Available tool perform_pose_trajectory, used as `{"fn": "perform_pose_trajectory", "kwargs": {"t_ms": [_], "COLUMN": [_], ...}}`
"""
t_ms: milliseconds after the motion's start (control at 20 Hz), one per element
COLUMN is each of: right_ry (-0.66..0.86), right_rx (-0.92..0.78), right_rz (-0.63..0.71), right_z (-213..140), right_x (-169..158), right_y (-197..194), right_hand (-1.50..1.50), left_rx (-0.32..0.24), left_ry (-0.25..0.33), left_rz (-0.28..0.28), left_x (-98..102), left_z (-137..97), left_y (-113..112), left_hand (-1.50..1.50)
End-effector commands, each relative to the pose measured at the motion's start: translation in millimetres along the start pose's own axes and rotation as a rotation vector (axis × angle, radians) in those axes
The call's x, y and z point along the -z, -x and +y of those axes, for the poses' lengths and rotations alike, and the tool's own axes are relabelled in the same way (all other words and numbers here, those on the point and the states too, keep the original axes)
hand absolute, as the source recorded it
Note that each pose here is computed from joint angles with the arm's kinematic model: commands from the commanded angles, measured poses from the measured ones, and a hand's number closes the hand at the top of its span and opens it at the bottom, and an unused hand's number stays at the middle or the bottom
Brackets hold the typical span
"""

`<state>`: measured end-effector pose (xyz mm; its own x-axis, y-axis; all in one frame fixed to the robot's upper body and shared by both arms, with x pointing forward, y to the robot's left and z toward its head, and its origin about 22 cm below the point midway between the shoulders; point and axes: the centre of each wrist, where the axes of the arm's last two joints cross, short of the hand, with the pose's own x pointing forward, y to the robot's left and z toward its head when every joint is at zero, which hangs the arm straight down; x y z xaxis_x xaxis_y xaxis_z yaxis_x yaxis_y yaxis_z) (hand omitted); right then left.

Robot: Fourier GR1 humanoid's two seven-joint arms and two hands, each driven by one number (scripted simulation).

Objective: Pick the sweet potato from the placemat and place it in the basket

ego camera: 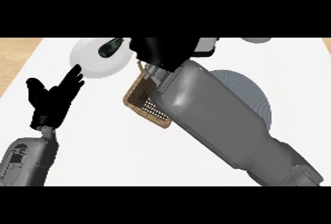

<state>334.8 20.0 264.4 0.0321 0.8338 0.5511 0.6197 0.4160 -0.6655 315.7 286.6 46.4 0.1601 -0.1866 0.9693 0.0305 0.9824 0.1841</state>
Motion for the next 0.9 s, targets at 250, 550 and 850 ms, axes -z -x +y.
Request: {"fn": "perform_pose_trajectory", "kwargs": {"t_ms": [250,550,850], "right_ry": [0.168,0.231,0.147], "right_rx": [0.348,0.501,0.527], "right_rz": [0.295,0.393,0.415], "right_z": [-38,-63,-92], "right_x": [25,34,8], "right_y": [-17,13,46], "right_hand": [-1.5,-1.5,-1.5], "left_rx": [-0.006,-0.018,-0.033], "left_ry": [-0.028,-0.069,-0.087], "left_rz": [0.034,0.042,0.074], "left_x": [-5,-11,-22], "left_z": [8,18,30], "left_y": [15,16,34], "left_hand": [0.0,0.0,0.0]}}
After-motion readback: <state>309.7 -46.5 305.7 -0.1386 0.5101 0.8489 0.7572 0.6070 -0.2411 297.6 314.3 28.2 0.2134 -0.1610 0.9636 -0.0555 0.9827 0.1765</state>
